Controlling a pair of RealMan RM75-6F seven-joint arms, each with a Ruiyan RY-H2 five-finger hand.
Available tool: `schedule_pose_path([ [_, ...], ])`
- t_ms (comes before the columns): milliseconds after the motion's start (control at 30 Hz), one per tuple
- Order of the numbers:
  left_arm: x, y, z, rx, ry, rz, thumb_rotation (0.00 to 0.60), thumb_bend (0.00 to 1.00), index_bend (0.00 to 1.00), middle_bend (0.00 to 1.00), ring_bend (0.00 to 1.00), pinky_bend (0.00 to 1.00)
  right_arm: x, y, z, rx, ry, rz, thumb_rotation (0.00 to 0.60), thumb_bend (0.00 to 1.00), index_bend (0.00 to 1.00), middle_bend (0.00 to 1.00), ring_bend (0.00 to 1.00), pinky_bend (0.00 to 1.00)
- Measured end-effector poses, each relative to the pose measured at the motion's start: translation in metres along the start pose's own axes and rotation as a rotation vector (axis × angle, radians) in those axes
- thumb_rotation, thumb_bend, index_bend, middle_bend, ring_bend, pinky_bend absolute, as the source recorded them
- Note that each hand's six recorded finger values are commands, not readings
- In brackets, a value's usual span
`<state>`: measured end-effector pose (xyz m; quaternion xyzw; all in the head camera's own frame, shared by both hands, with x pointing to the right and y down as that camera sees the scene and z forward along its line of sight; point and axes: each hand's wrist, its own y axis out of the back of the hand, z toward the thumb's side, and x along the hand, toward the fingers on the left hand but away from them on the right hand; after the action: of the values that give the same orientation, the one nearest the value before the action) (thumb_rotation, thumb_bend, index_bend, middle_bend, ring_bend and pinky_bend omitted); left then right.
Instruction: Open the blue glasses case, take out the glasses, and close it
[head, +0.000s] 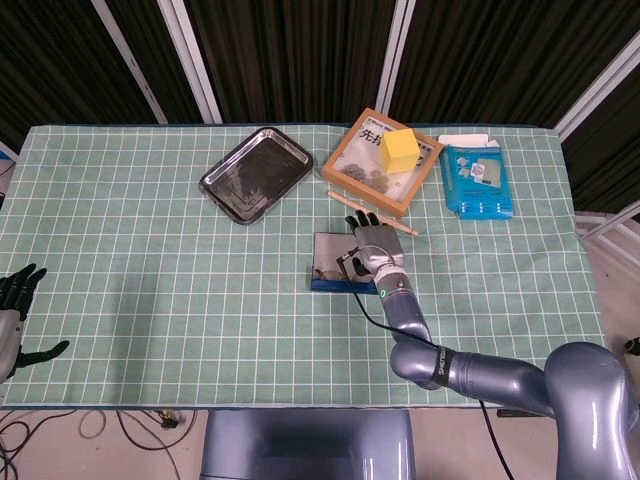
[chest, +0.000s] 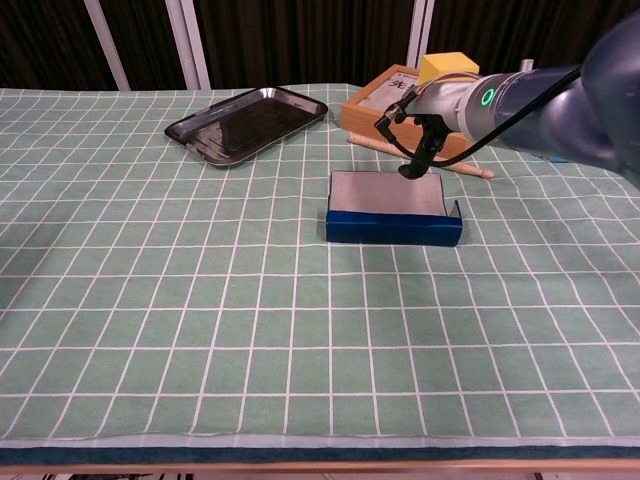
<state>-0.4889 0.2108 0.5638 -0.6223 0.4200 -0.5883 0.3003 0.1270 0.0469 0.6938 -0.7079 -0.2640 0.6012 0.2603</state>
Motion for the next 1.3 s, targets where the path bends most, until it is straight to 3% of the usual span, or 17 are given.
schedule_pose_path([
  [100, 0.0, 0.0, 0.0, 0.001, -0.003, -0.001, 0.6, 0.0, 0.0, 0.0, 0.0, 0.0, 0.016, 0.004, 0.006, -0.004, 0.049, -0.005, 0.6, 0.47, 0.09, 0.12, 0.14, 0.27],
  [167, 0.0, -0.001, 0.001, 0.002, -0.008, -0.002, 0.6, 0.0, 0.0, 0.0, 0.0, 0.0, 0.03, 0.007, 0.008, -0.009, 0.082, -0.011, 0.6, 0.47, 0.09, 0.26, 0.3, 0.37],
  [333, -0.001, -0.002, 0.003, 0.006, -0.015, -0.005, 0.6, 0.0, 0.0, 0.0, 0.0, 0.0, 0.064, 0.014, 0.008, -0.009, 0.154, -0.046, 0.6, 0.47, 0.14, 0.71, 0.81, 0.86],
  [433, -0.001, -0.002, 0.003, 0.008, -0.018, -0.006, 0.6, 0.0, 0.0, 0.0, 0.0, 0.0, 0.079, 0.009, 0.001, -0.014, 0.172, -0.044, 0.6, 0.48, 0.15, 0.85, 0.94, 0.98],
  [767, -0.001, -0.001, 0.002, 0.005, -0.013, -0.004, 0.6, 0.0, 0.0, 0.0, 0.0, 0.0, 0.072, -0.038, -0.001, -0.042, 0.119, 0.095, 0.6, 0.49, 0.15, 0.9, 0.98, 1.0],
  [1300, 0.0, -0.001, 0.001, 0.003, -0.013, -0.008, 0.6, 0.0, 0.0, 0.0, 0.0, 0.0, 0.063, -0.062, 0.012, -0.034, 0.104, 0.159, 0.6, 0.49, 0.15, 0.9, 0.98, 1.0],
])
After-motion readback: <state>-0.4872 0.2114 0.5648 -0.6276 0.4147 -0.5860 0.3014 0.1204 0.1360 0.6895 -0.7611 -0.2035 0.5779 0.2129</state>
